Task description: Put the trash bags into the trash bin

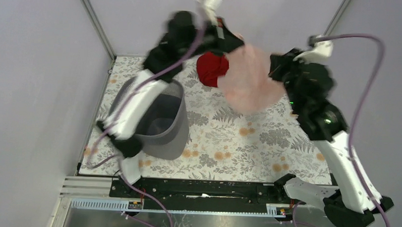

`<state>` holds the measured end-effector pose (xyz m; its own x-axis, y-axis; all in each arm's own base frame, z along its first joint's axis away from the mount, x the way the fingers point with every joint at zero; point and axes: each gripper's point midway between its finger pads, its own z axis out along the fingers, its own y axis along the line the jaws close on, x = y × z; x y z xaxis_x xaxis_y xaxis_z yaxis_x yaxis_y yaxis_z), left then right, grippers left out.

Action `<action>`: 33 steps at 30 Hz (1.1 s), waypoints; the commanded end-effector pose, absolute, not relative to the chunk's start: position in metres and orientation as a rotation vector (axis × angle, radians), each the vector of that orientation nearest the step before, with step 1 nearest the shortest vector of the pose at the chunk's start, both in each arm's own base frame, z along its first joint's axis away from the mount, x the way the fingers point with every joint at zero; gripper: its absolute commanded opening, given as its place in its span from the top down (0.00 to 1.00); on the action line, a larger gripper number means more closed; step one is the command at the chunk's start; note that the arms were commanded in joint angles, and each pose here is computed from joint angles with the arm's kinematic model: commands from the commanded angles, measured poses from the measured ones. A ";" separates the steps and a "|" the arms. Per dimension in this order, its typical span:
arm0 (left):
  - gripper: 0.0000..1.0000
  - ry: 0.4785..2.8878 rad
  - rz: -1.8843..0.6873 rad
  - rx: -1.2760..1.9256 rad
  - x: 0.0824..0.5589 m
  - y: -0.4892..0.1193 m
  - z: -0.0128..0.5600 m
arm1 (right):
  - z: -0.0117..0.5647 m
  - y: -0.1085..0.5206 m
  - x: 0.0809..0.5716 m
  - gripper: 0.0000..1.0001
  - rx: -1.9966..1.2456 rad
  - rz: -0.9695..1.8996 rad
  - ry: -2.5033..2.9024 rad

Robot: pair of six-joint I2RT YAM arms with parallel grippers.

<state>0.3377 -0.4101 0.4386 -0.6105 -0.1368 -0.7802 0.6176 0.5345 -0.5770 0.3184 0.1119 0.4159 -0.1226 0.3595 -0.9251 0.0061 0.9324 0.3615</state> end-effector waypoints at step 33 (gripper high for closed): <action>1.00 1.897 -1.134 0.349 0.233 -0.320 0.368 | 0.283 0.116 0.210 1.00 0.189 0.647 1.828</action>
